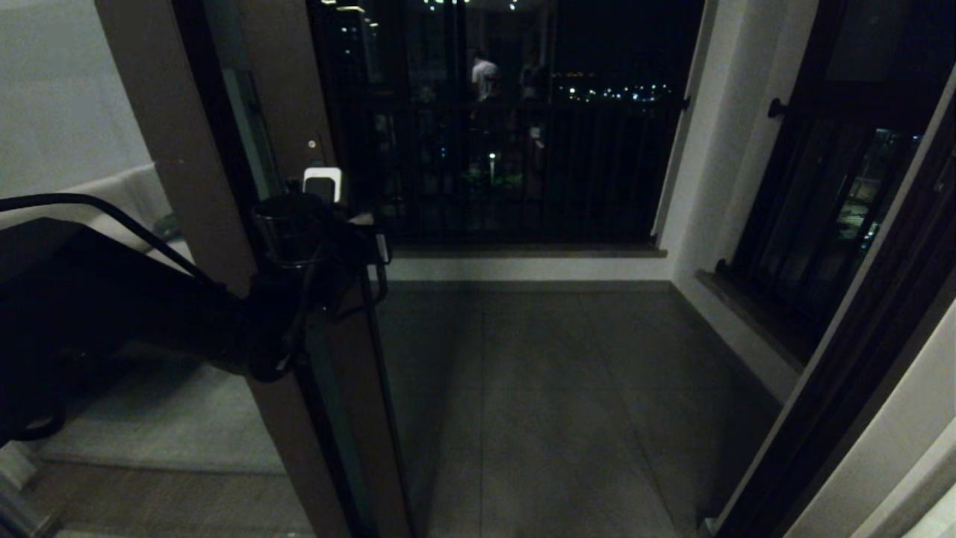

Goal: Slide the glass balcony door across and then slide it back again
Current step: Open the slid door

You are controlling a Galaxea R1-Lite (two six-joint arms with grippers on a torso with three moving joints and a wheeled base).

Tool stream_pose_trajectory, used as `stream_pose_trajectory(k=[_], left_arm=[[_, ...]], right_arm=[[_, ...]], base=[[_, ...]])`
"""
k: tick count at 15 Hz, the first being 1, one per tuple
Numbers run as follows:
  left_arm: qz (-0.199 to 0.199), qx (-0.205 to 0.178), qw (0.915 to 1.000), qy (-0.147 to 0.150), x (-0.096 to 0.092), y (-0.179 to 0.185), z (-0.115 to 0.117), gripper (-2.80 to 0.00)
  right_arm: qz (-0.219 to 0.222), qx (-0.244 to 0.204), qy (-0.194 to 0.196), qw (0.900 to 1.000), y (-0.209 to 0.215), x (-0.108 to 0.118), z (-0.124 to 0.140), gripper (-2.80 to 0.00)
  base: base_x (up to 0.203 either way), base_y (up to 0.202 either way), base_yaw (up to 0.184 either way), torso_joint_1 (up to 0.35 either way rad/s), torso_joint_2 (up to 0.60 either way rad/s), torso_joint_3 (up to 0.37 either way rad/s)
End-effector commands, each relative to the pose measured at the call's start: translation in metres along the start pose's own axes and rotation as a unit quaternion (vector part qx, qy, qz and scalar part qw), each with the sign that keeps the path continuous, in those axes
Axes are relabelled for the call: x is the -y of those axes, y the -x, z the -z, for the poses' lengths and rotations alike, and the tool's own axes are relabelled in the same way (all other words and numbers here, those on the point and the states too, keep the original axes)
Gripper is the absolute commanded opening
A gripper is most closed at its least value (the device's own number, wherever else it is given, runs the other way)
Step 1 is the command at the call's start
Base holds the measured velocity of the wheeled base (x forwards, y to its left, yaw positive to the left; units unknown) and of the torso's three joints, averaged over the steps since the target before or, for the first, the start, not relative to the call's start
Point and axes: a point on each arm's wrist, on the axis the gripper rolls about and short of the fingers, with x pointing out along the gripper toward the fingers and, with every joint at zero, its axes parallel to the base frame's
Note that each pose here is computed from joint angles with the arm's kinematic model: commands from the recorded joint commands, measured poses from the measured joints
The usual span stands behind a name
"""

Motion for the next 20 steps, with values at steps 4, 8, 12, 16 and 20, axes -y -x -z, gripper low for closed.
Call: stream_pose_trajectory(k=[4,8,12,16,20], left_arm=[[-0.001,0.001,1.0000,0.000,-0.001,-0.001,0.001,-2.80],[-0.007,0.004,1.0000,0.001,-0.007,-0.002,-0.001,-2.80],[-0.014,0.004,0.9999,0.000,-0.012,-0.003,-0.002,-2.80],[-0.015,0.003,0.9999,0.001,-0.014,-0.003,-0.001,-2.80],[-0.020,0.001,0.9998,-0.001,-0.018,-0.003,0.000,-2.80]], right_arm=[[0.000,-0.001,0.000,1.000,0.000,0.000,0.000,-2.80],[0.000,-0.001,0.000,1.000,0.000,0.000,0.000,-2.80],[0.000,-0.001,0.000,1.000,0.000,0.000,0.000,-2.80],[0.000,-0.001,0.000,1.000,0.000,0.000,0.000,-2.80],[0.000,-0.001,0.000,1.000,0.000,0.000,0.000,-2.80]], base=[[0.000,0.000,0.000,0.000,0.00,0.000],[0.000,0.000,0.000,0.000,0.00,0.000],[0.000,0.000,0.000,0.000,0.00,0.000],[0.000,0.000,0.000,0.000,0.00,0.000],[0.000,0.000,0.000,0.000,0.00,0.000]])
